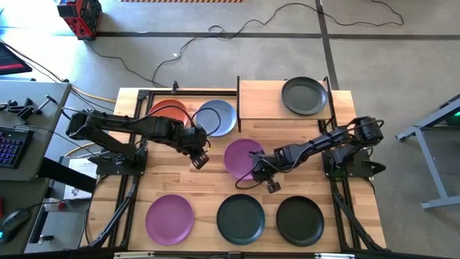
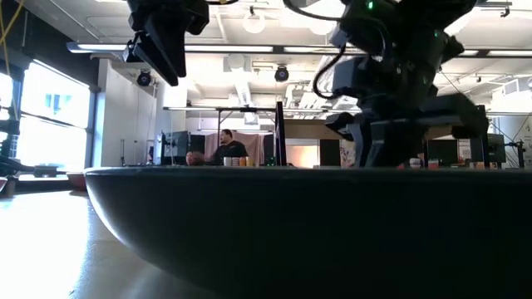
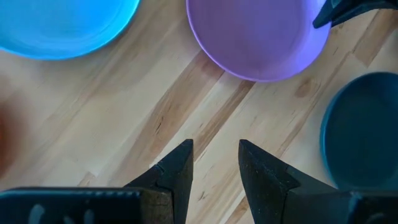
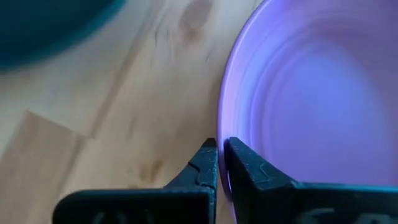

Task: Place and stack plates onto a shelf
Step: Stack the top violet plate on top of the black plate on the shelf

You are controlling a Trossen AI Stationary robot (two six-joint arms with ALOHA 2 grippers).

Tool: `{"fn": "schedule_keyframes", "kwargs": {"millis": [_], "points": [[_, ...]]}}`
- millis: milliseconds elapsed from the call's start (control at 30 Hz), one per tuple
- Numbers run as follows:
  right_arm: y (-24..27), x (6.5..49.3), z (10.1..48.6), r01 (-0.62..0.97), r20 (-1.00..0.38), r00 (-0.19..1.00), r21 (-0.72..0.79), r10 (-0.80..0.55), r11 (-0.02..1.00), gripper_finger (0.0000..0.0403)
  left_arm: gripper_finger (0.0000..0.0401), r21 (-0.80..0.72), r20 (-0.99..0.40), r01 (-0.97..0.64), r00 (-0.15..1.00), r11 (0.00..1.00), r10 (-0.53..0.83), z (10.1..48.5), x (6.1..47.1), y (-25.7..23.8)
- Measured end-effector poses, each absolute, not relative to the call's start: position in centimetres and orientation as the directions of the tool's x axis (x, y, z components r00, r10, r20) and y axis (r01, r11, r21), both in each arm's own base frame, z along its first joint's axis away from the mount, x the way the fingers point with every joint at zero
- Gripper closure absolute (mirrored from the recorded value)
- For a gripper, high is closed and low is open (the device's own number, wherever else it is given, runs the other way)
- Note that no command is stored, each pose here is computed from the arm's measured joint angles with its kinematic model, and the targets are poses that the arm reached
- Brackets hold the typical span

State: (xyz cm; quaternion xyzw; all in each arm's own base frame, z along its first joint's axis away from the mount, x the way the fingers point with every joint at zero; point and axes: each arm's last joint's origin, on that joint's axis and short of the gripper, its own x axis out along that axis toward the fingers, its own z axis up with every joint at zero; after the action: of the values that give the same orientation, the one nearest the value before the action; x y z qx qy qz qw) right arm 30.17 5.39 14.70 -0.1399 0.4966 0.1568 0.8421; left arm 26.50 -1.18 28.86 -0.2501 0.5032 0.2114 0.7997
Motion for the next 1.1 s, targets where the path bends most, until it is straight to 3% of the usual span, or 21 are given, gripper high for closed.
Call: {"fn": "schedule_keyframes", "kwargs": {"millis": [333, 700, 1100], "points": [[7.7, 32.3, 19.2, -0.239, -0.861, 0.497, -0.017, 0.107, 0.971, 0.0402, 0.0286, -0.114, -0.908, -0.491, 0.403, 0.864, 0.11, 28.9, 26.5, -1.0], [9.8, 33.2, 24.8, -0.095, -0.856, 0.513, 0.018, 0.064, 0.995, 0.0402, 0.0286, -0.045, -0.899, -0.476, 0.403, 0.878, 0.172, 28.9, 26.5, -0.8], [10.9, 32.1, 31.0, 0.132, -0.865, 0.483, -0.081, -0.135, 0.988, 0.0403, 0.0286, -0.022, -0.899, -0.434, 0.402, 0.901, 0.172, 28.9, 26.5, -0.8]]}}
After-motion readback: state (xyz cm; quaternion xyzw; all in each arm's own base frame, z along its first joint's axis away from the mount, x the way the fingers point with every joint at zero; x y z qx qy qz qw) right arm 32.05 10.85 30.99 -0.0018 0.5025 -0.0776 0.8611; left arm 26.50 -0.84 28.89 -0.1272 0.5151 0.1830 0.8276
